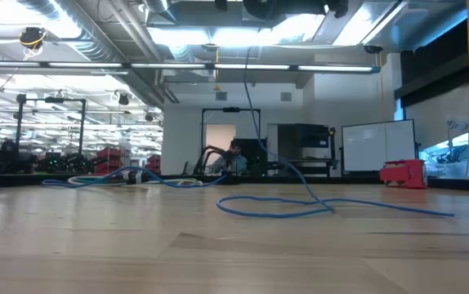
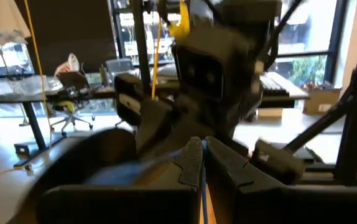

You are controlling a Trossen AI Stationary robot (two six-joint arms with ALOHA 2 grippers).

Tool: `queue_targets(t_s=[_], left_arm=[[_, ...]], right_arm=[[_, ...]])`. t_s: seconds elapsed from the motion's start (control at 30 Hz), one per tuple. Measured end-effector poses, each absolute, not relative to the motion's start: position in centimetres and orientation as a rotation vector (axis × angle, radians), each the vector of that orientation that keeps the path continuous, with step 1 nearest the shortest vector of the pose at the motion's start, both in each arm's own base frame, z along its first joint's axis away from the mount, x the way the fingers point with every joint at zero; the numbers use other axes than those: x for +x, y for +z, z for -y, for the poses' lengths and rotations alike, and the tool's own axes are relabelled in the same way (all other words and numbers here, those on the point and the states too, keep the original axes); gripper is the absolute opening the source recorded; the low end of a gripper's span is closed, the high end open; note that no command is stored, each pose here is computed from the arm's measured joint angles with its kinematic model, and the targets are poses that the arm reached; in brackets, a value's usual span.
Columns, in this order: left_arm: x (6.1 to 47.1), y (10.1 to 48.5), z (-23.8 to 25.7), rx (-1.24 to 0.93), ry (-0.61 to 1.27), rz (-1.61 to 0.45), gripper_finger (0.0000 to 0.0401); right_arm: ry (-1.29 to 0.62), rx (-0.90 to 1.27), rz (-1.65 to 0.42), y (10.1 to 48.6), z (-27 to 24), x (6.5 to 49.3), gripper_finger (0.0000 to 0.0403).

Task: Coil cords
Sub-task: Coil the blue wire onto the black spool

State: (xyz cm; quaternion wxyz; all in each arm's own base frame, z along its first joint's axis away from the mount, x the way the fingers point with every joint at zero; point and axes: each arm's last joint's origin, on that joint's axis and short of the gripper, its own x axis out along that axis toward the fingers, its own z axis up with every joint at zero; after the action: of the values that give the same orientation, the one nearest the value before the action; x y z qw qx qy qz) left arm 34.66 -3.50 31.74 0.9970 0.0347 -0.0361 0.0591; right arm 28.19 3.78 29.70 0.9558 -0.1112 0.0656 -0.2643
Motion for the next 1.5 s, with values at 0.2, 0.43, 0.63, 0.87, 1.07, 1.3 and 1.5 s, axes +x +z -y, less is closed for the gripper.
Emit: queue_targets(t_s=[0.2,0.43,0.63,0.87,1.07,1.3,1.5], left_arm=[[35.7,30.1,3.7,0.125,0.109,0.025,0.0008],[35.9,29.7,3.4,0.145,0.141,0.005,0.0008],[35.9,29.6,3.4,0.161,0.143,-0.01,0.0008],[35.8,28.3,3.4,0.21,0.129,-0.145,0.0008],[35.8,27.7,3.0,0.229,0.141,-0.203,0.0008],[35.6,27.1,2.8,0.282,0.17,-0.266,0.0004],[35.4,27.2,2.7,0.289,0.185,-0.284,0.0002]], right_arm=[[-0.536,-0.183,-0.053,30.4,-3.8,28.3,0.0005],[-0.502,-0.159,0.002,31.0,-3.9,28.3,0.0005],[-0.489,-0.143,0.041,31.4,-3.9,28.3,0.0005],[-0.458,-0.166,0.085,32.6,-4.9,27.3,0.0005],[-0.398,-0.182,0.117,33.7,-6.6,25.9,0.0005],[-0.425,-0.27,0.084,33.7,-7.9,25.4,0.0005],[-0.414,-0.295,0.07,33.6,-8.3,25.3,0.0005]])
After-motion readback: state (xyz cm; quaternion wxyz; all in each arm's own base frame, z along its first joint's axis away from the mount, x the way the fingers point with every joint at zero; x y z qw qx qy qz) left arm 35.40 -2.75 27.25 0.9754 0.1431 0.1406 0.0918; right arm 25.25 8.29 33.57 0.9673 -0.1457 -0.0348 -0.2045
